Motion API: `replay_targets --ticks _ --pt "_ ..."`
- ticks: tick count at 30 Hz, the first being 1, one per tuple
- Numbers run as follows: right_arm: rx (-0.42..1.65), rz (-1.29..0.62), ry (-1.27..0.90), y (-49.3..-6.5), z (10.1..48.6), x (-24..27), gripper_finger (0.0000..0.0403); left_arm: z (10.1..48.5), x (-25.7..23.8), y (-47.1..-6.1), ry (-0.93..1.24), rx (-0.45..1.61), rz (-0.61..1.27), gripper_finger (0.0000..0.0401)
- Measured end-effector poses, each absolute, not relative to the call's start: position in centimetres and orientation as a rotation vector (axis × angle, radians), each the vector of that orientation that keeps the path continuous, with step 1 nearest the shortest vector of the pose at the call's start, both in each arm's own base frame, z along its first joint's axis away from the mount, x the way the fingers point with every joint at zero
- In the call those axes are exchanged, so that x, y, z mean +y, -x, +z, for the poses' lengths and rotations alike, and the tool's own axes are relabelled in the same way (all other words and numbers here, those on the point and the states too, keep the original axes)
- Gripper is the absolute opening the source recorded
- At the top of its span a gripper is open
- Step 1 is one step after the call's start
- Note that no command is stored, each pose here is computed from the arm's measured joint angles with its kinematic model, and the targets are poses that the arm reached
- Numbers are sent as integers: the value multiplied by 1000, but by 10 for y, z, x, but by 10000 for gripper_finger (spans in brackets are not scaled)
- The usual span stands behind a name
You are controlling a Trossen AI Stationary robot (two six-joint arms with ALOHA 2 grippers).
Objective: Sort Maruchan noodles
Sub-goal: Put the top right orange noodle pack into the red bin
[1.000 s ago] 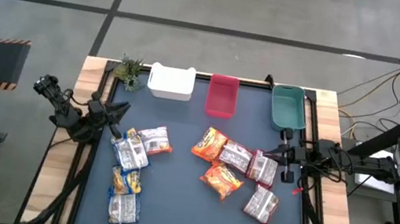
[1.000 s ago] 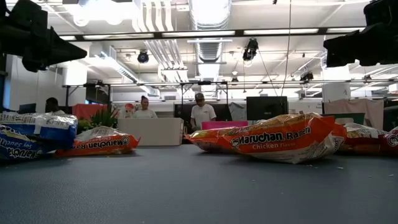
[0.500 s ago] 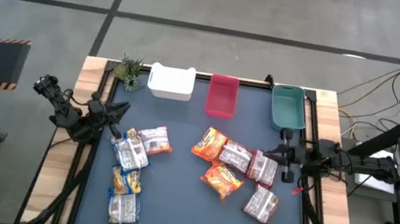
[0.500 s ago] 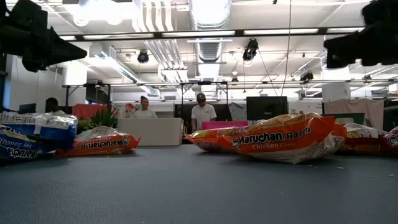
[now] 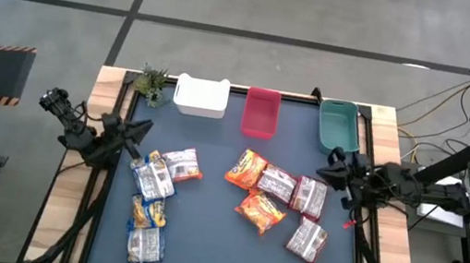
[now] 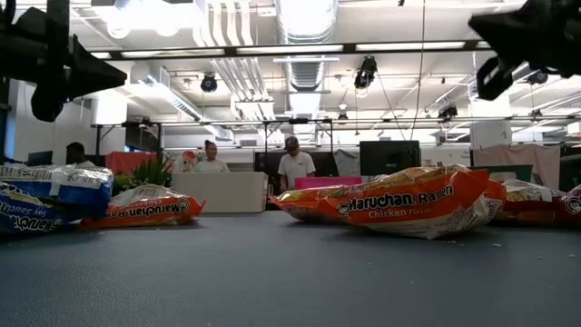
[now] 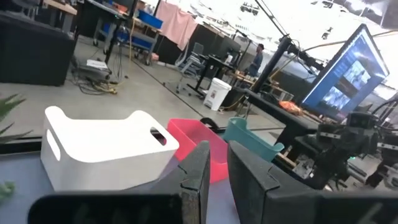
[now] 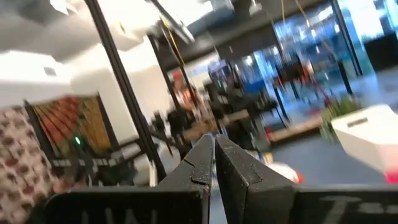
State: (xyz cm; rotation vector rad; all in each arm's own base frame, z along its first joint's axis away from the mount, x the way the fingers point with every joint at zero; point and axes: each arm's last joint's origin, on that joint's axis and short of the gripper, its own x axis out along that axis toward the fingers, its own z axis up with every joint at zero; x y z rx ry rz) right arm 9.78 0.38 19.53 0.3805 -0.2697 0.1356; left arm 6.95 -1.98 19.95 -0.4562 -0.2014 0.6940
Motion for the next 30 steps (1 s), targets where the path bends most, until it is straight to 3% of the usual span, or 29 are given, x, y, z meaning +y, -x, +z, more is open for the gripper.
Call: replay_targets --ticks 4,9,17,23,30 --pt "-354 138 -387 -99 204 3 9 201 -19 -69 525 -230 690 39" --pt "-295 43 -379 -107 228 1 9 201 -19 -69 620 -270 705 39" --pt "94 -222 -283 -149 265 -4 9 205 -22 -72 706 -283 557 39" --pt "219 -279 -261 -177 286 -9 9 210 -30 -81 694 -288 543 39" --pt "374 -289 -258 -203 283 -22 9 229 -44 -98 585 -264 550 39"
